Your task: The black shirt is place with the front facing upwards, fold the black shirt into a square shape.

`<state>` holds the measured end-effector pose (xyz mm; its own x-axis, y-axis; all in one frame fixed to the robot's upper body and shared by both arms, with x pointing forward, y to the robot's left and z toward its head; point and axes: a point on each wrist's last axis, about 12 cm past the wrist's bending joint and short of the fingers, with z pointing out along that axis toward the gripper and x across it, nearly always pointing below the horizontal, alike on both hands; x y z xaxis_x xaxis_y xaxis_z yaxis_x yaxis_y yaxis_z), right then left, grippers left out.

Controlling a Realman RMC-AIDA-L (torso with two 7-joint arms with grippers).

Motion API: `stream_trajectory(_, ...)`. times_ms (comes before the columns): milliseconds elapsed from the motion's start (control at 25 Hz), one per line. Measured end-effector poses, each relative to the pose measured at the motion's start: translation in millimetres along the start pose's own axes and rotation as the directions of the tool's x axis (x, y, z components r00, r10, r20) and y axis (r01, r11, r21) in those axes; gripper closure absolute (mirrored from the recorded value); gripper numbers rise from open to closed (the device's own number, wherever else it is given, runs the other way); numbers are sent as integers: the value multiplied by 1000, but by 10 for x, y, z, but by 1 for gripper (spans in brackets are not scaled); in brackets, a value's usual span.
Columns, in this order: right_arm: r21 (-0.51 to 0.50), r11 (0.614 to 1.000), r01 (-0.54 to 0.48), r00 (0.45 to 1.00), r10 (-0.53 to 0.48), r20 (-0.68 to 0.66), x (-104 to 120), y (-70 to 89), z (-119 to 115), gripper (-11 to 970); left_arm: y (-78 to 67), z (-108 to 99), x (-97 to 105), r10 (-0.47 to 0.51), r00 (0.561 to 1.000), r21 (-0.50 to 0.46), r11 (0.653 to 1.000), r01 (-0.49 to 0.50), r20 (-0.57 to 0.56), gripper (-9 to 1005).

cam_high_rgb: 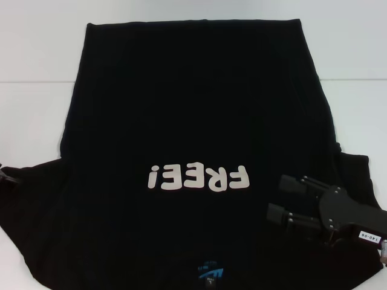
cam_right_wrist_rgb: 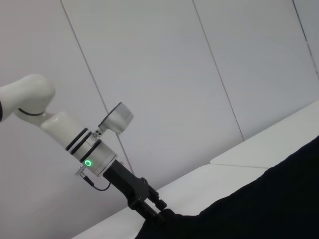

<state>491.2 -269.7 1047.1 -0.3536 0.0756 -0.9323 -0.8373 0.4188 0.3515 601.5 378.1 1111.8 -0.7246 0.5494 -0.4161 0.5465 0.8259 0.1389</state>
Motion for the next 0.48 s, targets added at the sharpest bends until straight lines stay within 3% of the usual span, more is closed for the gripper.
stream_trajectory(280,0,1000,2,1000,-2,0,0,0,0,64,-10,7,10,-2,1000,0,1000,2,-8,337)
stream_trajectory(480,-1,1000,-1,1000,1,1,8,6,-5,64,-8,5,15,-3,1000,-1,1000,3,-10,396)
